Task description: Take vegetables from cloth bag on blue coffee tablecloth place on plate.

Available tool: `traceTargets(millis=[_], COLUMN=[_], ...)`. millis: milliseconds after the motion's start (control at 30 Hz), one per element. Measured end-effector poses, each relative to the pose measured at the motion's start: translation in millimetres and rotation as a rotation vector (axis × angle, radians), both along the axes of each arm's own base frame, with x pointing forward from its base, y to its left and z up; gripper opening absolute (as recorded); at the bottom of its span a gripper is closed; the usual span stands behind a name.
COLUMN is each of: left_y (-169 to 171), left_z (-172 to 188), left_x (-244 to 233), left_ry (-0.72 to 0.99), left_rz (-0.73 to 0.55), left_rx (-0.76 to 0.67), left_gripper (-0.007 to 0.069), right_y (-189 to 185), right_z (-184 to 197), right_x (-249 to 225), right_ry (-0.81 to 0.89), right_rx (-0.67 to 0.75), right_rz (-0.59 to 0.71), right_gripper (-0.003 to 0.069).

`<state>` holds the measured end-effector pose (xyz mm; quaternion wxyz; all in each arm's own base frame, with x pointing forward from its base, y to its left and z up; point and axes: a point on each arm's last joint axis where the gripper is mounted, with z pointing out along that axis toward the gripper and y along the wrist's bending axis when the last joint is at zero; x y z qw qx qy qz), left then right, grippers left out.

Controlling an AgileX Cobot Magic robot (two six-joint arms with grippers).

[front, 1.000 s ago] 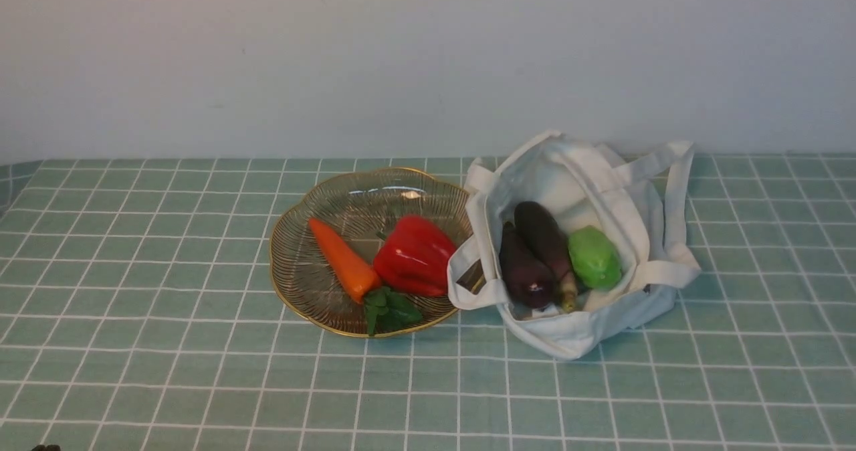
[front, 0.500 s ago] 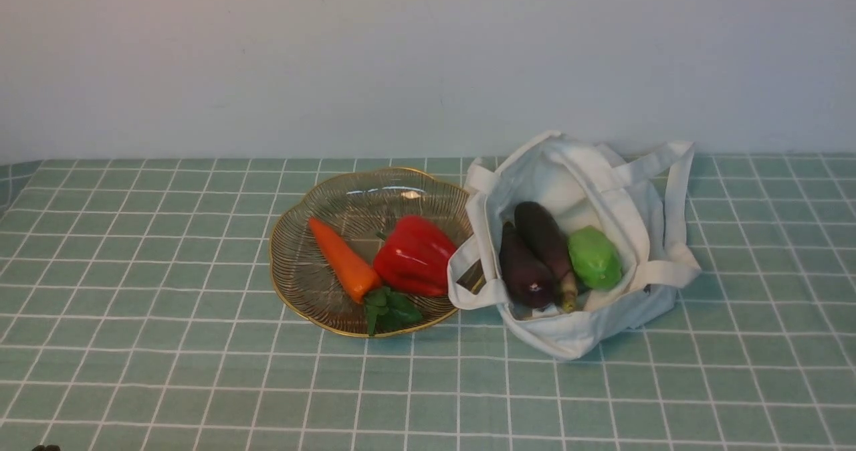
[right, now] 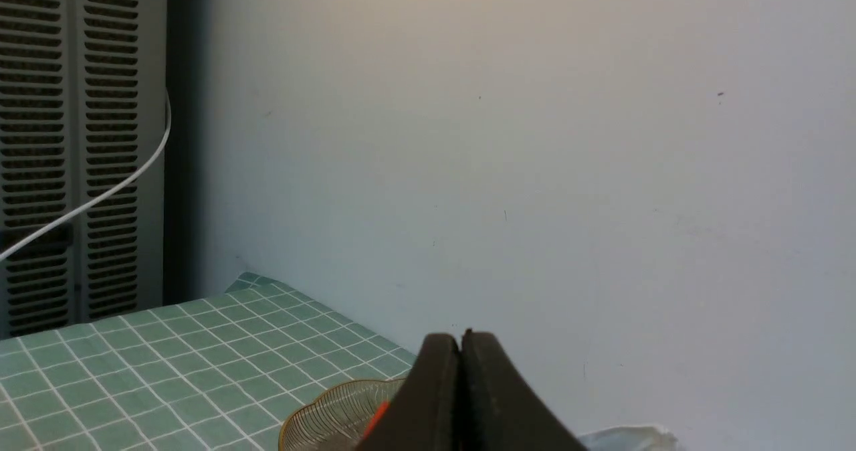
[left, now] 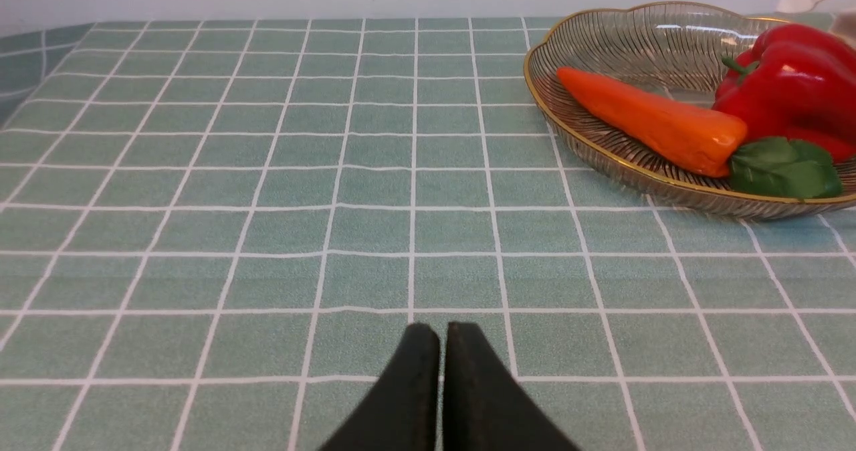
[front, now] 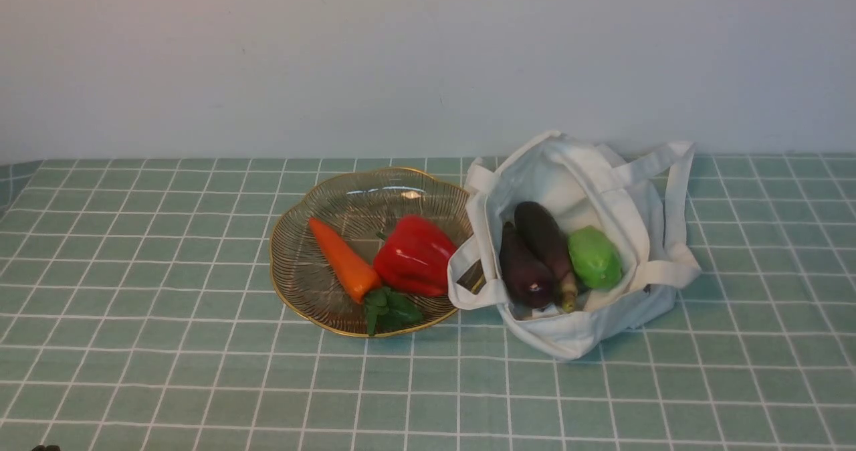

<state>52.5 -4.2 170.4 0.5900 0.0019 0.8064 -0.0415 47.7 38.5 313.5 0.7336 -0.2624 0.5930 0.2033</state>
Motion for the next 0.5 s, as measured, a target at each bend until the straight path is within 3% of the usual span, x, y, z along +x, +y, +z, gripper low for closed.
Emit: traceTargets(millis=[300,500], left_y=[0,0], left_z=[0,0], left_x=[0,0], left_ry=[0.0,0.0], left_rz=[0.0,0.0], left_rx=[0.0,0.001], left_gripper=[-0.0004,-0.0004], right_y=[-1,-7], right_z=[-3,-23], right_x=[0,4], right_ry=[0.031,0.138], right_rx=[-0.008,-0.039], right_rz=[-0.005,-0.139], right_gripper=[-0.0015,-0.0015])
